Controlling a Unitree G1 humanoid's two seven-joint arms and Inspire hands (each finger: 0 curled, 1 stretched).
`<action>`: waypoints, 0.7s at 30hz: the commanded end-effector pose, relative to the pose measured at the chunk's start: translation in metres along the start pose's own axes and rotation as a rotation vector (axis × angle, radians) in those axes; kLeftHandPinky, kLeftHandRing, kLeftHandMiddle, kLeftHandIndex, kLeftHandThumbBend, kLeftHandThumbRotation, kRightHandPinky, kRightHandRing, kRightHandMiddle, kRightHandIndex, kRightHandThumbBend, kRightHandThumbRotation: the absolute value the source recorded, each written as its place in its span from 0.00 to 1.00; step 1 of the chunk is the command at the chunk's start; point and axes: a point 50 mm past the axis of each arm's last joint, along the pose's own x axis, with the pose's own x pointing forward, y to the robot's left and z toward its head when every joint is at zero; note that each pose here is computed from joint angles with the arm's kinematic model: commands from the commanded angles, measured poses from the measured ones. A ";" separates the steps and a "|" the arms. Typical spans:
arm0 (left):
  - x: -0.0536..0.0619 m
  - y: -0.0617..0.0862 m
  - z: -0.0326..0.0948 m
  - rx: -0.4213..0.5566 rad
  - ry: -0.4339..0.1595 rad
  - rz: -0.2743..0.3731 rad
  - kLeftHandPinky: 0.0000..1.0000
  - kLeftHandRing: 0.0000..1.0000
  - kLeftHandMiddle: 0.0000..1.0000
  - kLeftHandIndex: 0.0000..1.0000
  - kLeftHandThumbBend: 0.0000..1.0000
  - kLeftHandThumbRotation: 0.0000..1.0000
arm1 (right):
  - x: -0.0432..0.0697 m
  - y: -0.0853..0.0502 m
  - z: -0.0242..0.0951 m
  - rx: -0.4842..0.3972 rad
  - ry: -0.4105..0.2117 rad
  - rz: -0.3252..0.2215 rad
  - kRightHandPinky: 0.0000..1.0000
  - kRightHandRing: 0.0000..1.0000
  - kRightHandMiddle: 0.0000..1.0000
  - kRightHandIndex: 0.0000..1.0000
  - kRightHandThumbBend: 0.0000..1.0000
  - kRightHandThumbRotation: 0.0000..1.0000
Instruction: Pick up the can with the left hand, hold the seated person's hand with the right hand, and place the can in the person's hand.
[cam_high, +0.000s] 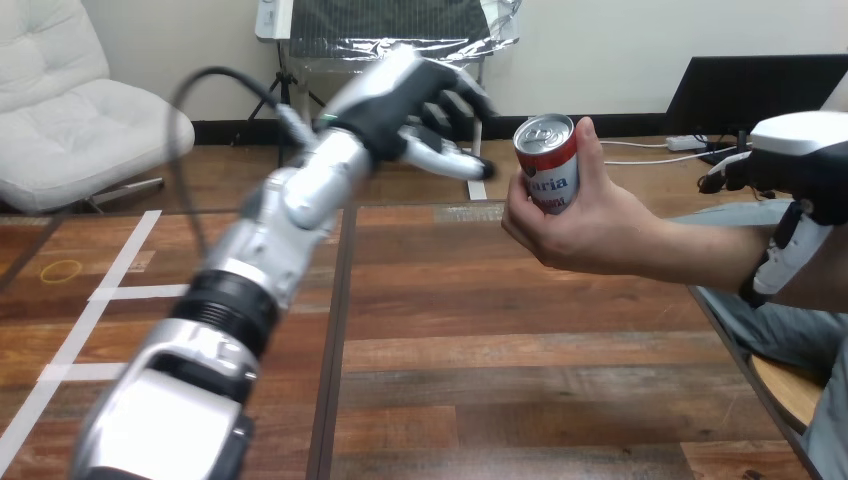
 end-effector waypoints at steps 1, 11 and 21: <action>-0.001 0.036 0.006 0.021 -0.020 0.098 0.51 0.56 0.59 0.61 0.67 0.00 | -0.021 -0.038 -0.001 -0.015 0.003 -0.141 0.77 0.88 0.90 0.89 0.75 0.14; -0.007 0.049 -0.002 0.031 -0.009 0.125 0.39 0.50 0.59 0.60 0.67 0.00 | -0.025 -0.042 -0.001 -0.017 -0.007 -0.159 0.74 0.87 0.89 0.88 0.75 0.13; -0.012 0.060 -0.010 0.035 0.014 0.147 0.48 0.54 0.60 0.60 0.68 0.00 | -0.029 -0.046 0.000 -0.025 -0.005 -0.168 0.73 0.87 0.89 0.88 0.75 0.15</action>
